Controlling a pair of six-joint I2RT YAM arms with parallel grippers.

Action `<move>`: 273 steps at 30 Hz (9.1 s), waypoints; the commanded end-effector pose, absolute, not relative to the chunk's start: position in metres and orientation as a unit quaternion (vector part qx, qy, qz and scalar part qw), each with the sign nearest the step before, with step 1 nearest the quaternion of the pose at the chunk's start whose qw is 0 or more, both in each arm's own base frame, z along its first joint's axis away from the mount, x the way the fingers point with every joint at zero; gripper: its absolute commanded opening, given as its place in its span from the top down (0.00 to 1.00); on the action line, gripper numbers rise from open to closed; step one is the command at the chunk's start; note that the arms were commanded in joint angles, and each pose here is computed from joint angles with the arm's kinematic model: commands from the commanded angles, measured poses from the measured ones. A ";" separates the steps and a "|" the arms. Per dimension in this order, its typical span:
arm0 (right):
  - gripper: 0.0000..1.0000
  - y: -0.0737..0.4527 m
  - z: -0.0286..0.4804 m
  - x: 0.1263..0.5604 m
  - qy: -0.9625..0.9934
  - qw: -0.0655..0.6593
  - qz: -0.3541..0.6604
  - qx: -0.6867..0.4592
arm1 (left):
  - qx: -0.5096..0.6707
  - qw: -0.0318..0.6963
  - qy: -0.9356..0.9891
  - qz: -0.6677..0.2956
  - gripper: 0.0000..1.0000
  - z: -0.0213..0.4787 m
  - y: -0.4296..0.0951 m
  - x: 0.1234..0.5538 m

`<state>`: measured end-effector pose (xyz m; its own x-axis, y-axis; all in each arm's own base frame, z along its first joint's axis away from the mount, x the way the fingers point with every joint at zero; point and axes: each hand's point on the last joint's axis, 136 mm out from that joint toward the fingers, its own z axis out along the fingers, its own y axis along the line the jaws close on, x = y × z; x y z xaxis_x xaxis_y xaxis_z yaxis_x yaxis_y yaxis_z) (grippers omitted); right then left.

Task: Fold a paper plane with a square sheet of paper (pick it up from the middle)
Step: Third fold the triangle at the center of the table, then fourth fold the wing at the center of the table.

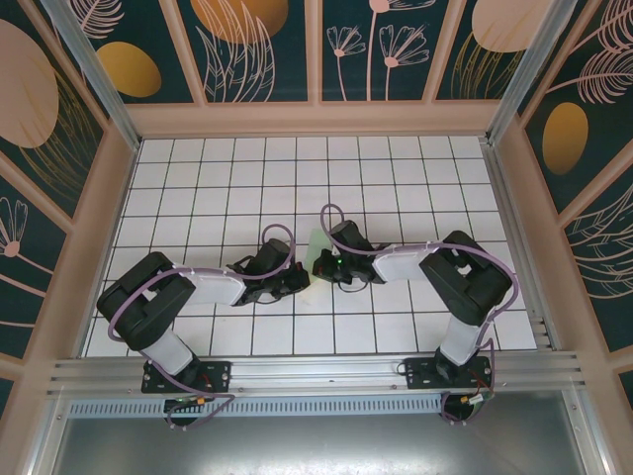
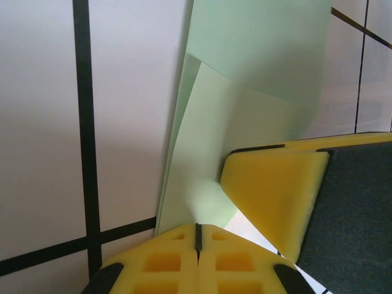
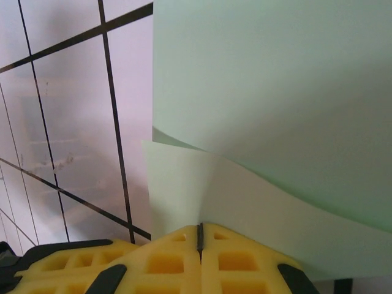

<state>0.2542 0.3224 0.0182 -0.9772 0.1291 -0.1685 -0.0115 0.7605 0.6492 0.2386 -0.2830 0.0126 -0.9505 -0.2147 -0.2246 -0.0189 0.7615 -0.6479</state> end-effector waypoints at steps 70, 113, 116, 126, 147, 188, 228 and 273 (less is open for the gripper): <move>0.38 0.267 0.052 0.282 0.889 0.105 0.406 0.182 | -0.129 0.161 0.953 -0.224 0.87 -0.017 -0.263 0.265; 0.75 0.285 0.039 0.288 0.887 0.085 0.425 0.161 | -0.114 0.239 0.932 -0.247 0.75 0.041 -0.275 0.299; 0.80 0.285 0.040 0.290 0.887 0.091 0.425 0.159 | -0.115 0.247 0.930 -0.248 0.72 0.048 -0.273 0.303; 0.95 0.277 0.059 0.297 0.885 0.113 0.415 0.177 | -0.106 0.322 0.897 -0.284 0.37 0.096 -0.260 0.313; 0.97 0.250 0.082 0.317 0.885 0.122 0.360 0.268 | 0.139 0.488 0.791 -0.341 0.01 0.160 -0.278 0.295; 1.00 0.250 0.049 0.313 0.889 -0.017 0.303 0.343 | 0.413 0.460 0.735 -0.279 0.45 0.045 -0.349 0.291; 0.44 0.222 0.098 0.318 0.873 0.167 0.416 0.191 | 0.144 0.355 0.826 -0.413 0.87 0.051 -0.347 0.294; 0.54 0.255 0.006 0.302 0.917 0.038 0.354 0.181 | 0.025 0.265 0.841 -0.470 0.75 0.034 -0.339 0.290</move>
<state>0.3138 0.2602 0.0306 -0.9295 0.3675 0.0310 0.2705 0.6223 0.7346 0.2856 -0.3394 0.0306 -0.8488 -0.1902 -0.4933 0.3096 0.5775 -0.7554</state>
